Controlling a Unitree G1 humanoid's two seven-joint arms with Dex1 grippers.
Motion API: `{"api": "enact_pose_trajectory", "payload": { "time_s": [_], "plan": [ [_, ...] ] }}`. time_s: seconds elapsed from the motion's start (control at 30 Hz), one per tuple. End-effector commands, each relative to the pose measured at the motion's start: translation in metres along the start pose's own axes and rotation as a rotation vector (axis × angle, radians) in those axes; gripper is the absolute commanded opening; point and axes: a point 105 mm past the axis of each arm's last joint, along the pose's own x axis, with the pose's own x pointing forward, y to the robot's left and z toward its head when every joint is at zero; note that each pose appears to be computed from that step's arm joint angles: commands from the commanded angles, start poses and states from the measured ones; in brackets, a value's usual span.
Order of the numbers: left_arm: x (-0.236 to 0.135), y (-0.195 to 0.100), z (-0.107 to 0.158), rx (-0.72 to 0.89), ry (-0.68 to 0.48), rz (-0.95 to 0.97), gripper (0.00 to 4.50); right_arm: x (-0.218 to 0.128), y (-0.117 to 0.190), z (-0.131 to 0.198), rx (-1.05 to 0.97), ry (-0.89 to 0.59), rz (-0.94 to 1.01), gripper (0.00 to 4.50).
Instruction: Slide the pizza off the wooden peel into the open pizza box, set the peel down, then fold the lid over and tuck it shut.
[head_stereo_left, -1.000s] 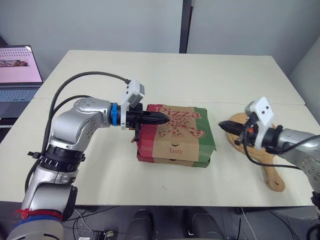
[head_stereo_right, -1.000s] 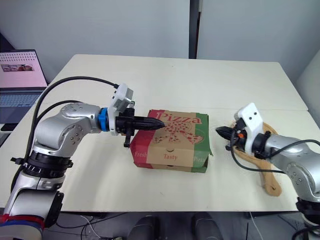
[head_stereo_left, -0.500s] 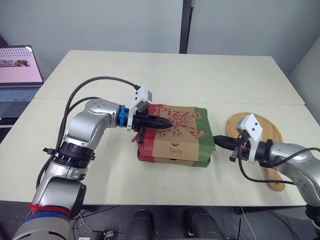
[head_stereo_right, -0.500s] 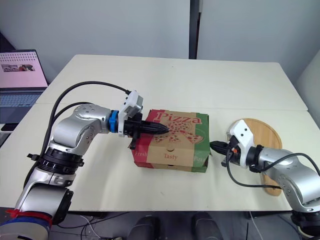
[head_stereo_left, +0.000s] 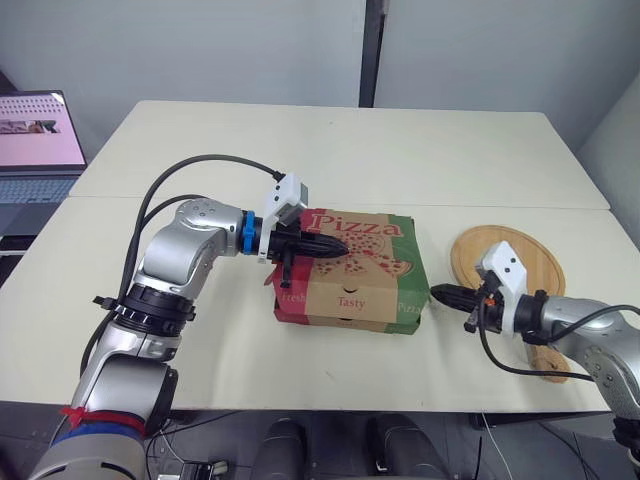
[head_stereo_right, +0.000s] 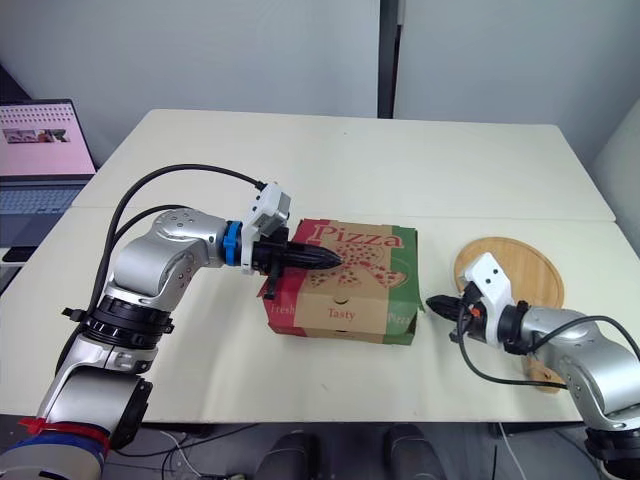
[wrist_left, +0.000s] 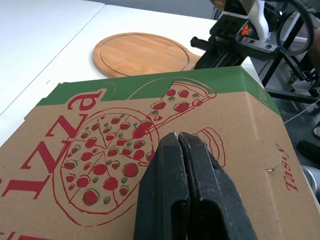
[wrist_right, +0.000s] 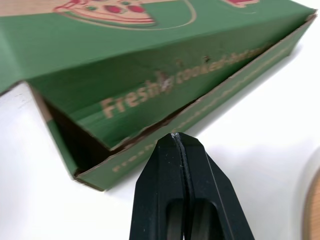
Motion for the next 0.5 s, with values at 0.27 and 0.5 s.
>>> {"api": "enact_pose_trajectory", "payload": {
  "time_s": [0.27, 0.5],
  "plan": [
    [0.003, 0.002, -0.004, 0.073, 0.078, -0.012, 0.01, 0.011, 0.014, 0.026, -0.047, -0.097, 0.068, 0.0],
    [0.004, 0.003, -0.007, 0.079, 0.1, -0.021, 0.01, 0.013, 0.013, 0.027, -0.051, -0.105, 0.069, 0.0]
  ]
}}
